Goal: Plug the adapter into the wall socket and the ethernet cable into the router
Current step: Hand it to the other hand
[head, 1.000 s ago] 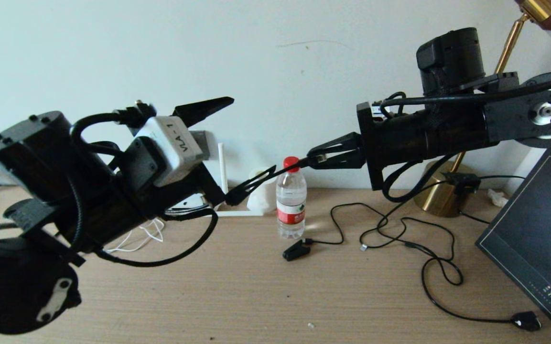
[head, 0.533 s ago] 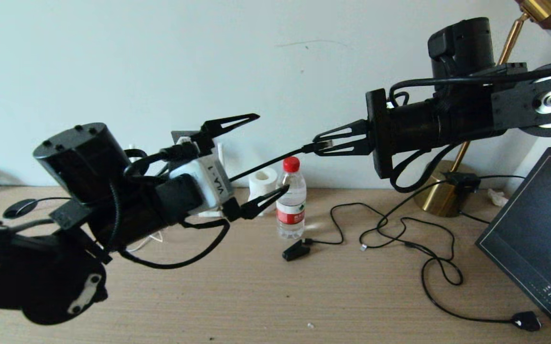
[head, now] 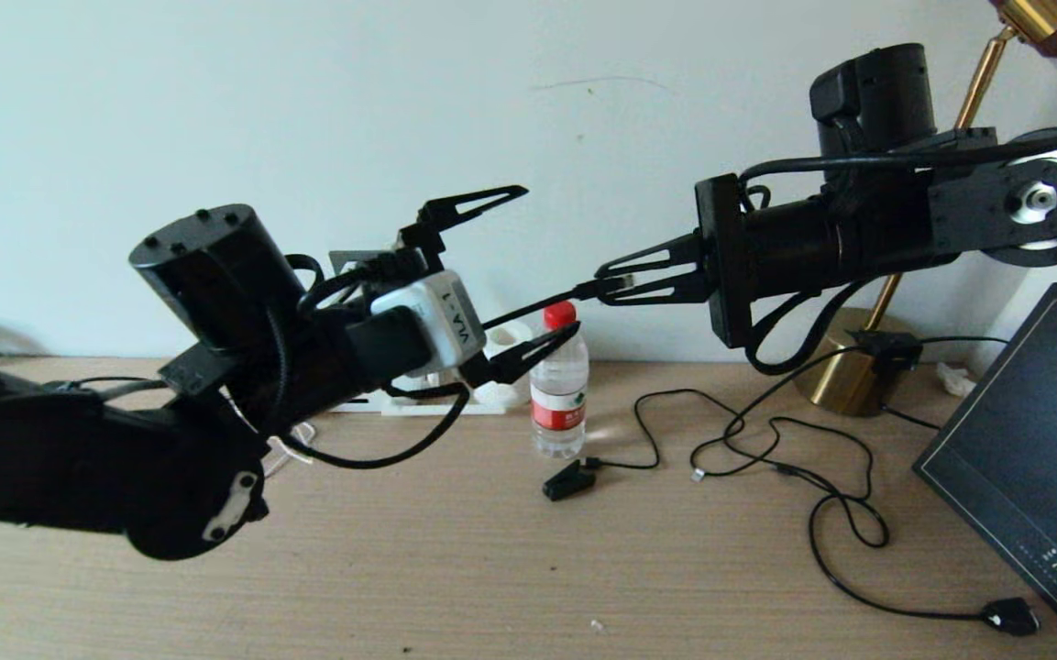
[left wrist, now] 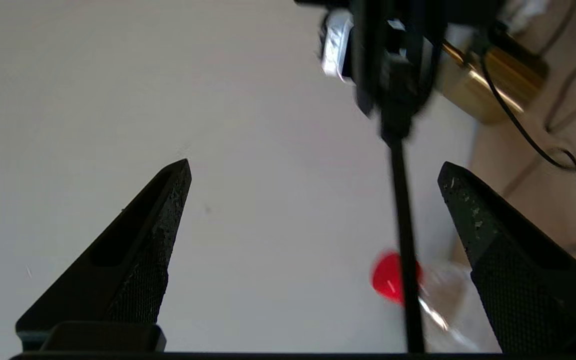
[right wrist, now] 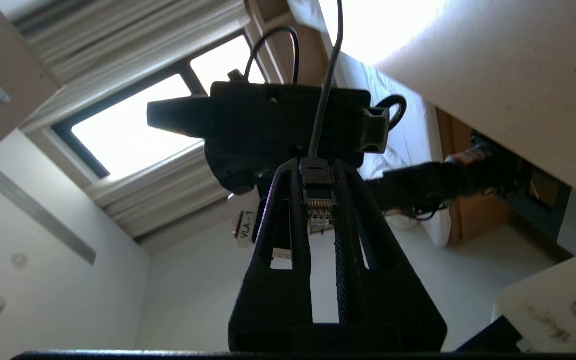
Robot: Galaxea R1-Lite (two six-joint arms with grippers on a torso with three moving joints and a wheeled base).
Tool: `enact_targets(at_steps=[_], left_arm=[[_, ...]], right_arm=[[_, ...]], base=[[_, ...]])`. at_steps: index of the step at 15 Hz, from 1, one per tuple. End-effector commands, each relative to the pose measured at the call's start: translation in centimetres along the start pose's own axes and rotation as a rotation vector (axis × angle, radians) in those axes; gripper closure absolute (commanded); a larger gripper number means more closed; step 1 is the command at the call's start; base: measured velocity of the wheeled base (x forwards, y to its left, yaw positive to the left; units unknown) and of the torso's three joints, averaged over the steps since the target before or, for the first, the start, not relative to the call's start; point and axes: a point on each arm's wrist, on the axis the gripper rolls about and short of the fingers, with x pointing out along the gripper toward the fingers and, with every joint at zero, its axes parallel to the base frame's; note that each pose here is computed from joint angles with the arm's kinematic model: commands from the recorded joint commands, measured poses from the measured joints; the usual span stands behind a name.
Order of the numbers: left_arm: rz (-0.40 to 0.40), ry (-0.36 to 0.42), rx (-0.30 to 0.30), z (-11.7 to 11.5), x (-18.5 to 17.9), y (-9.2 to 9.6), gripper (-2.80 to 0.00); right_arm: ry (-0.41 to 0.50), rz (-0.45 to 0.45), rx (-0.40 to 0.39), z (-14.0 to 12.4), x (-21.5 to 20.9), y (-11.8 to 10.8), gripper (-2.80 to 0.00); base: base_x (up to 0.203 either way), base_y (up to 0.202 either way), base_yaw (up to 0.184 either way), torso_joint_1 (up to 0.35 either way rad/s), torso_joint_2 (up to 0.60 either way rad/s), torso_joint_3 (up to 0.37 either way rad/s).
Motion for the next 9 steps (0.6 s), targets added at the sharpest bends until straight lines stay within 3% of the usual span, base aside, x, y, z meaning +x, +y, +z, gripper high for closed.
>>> enact_targets(at_steps=[1,9], left_arm=[[0.001,-0.038,0.007,0.54,1.2,-0.1,-2.8],[-0.046,-0.078,0.001,1.49,1.51,-0.82,-2.8]], right_arm=[[0.023,-0.002,0.014,0.18,0.28,-0.17,0.0],[0.054,0.001,0.02,0.59,0.2,-0.42,0.0]], base=[[0.0,0.0,0.0,0.0,0.0,0.0],[0.0,0.0,0.0,0.0,0.0,0.0]])
